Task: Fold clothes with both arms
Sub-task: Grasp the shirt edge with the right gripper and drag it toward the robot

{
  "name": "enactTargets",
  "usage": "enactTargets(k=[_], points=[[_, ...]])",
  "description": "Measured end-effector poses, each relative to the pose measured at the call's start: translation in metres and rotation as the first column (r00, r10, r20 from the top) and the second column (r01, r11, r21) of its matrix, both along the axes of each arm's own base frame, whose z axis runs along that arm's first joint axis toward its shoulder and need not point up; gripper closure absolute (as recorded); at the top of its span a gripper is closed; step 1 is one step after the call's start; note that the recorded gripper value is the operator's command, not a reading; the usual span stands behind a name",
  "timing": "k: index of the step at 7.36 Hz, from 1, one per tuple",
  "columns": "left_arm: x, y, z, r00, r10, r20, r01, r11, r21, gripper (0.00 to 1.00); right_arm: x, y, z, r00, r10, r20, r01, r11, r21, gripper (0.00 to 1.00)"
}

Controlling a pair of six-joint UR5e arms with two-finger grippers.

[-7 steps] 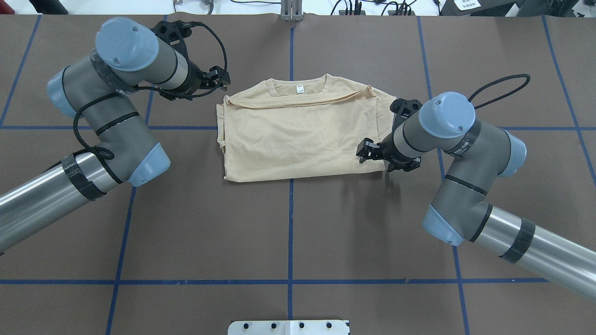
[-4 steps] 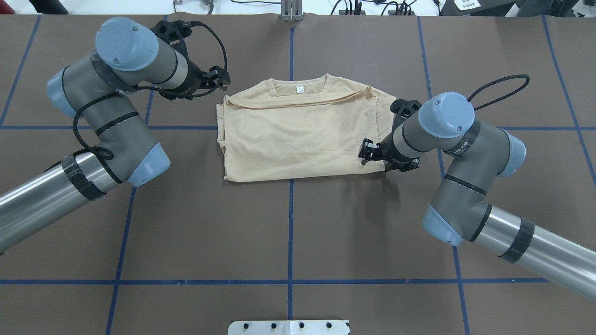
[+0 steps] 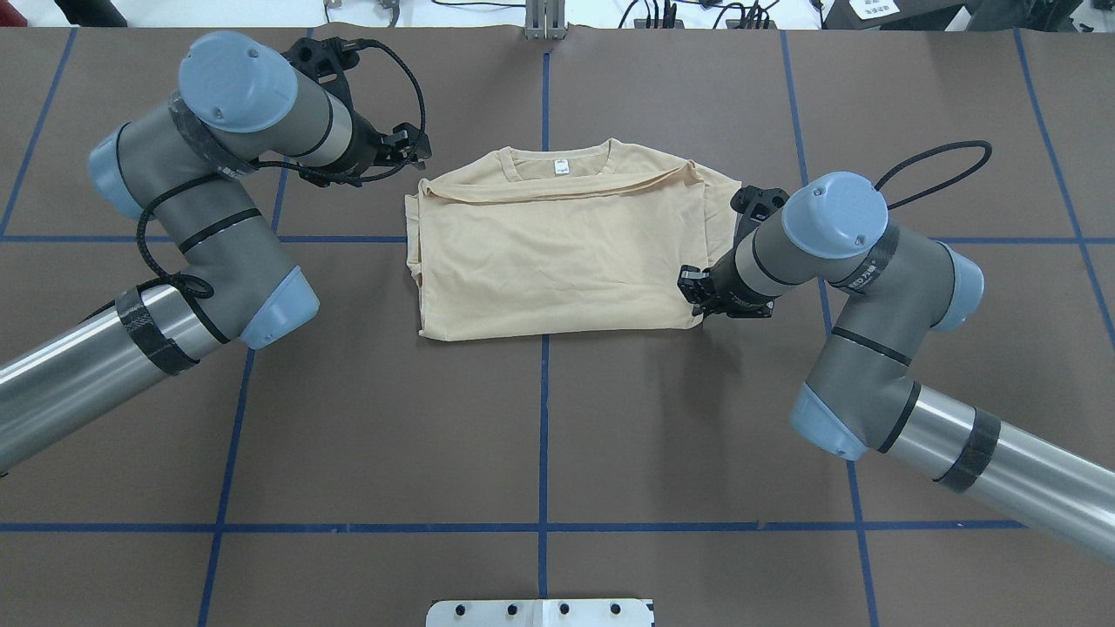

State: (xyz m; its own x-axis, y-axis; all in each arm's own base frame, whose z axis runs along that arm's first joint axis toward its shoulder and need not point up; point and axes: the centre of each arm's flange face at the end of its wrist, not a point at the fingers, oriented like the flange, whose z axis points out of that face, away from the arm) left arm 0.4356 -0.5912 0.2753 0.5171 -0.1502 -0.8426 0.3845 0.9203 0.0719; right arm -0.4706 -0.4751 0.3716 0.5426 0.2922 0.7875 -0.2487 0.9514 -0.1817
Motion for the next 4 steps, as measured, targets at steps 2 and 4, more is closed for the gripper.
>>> enactTargets(k=[2,4], points=[[-0.001,0.001,-0.002,1.000,0.000,-0.003,0.000,1.000,0.003,0.07,0.011,0.004,-0.015,0.999,-0.027,0.034,0.028,0.999,-0.017,1.00],[-0.003,0.003,-0.005,1.000,0.001,-0.008,-0.001,1.000,0.007,0.07,0.038,0.026,-0.028,0.995,-0.071,0.067,0.074,0.996,-0.048,1.00]])
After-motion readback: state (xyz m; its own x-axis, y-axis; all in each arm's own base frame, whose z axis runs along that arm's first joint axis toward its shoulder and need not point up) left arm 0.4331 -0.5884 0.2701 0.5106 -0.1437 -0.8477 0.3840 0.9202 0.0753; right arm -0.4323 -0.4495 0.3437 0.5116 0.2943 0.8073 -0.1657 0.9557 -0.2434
